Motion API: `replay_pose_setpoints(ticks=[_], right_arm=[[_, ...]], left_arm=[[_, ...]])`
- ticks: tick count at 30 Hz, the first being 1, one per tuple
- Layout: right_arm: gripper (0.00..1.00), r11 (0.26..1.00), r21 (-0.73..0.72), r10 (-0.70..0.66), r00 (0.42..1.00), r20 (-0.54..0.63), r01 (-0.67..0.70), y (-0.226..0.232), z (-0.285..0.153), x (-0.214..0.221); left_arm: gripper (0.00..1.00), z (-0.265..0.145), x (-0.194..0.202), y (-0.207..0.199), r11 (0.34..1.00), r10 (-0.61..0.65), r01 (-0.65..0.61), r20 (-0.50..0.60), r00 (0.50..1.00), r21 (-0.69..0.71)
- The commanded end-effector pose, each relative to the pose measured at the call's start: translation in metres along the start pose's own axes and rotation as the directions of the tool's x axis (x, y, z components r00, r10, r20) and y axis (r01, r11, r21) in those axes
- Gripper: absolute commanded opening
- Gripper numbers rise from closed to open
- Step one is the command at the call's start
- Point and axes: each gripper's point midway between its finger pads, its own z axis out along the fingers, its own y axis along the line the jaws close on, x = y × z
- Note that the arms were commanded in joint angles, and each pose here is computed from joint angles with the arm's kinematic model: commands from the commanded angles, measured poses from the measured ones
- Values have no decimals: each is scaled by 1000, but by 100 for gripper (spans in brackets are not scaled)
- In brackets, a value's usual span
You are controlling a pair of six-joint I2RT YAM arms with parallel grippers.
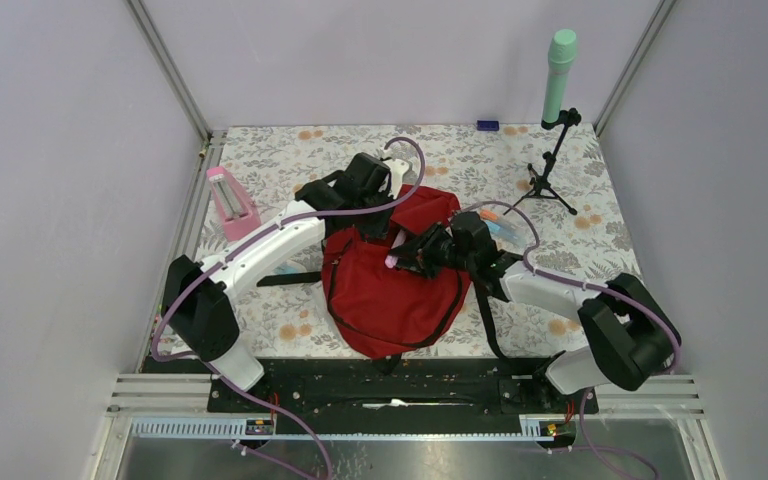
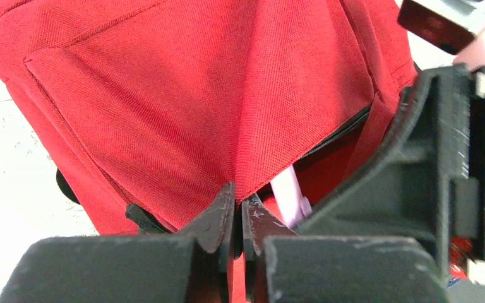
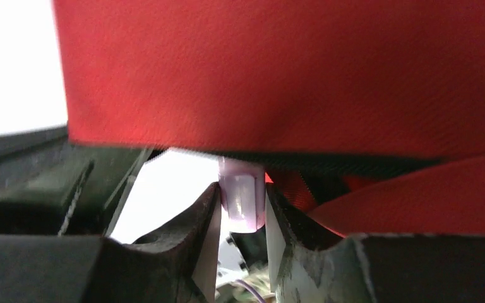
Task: Pack the student bag
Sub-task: Place the stationery in the student bag.
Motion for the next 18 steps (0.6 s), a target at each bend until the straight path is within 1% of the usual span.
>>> replay_pose_setpoints(ticks=[1, 5, 9, 12, 14, 16, 18], right_arm=[[0, 971, -110, 226, 966, 128, -213, 10, 14, -28], [0, 950, -130, 308, 916, 256, -283, -2, 13, -51], [0, 919, -227, 380, 873, 306, -321, 12, 9, -67], [0, 912, -248, 399, 843, 361, -326, 17, 6, -78], [0, 918, -252, 391, 813, 431, -307, 19, 2, -90], [0, 940, -233, 339, 777, 530, -251, 18, -4, -104], [0, 952, -223, 304, 745, 594, -210, 21, -9, -114]], left_arm=[[1, -26, -24, -13, 998, -20, 14, 108, 994, 60], [1, -27, -25, -13, 998, -20, 14, 111, 994, 59], [1, -28, -25, -12, 999, -20, 14, 114, 993, 53], [1, -29, -26, -13, 998, -20, 13, 118, 993, 56], [1, -30, -26, -14, 998, -23, 15, 120, 992, 63], [1, -30, -26, -14, 998, -24, 17, 120, 992, 64], [0, -30, -26, -5, 1000, -30, 29, 127, 992, 11]])
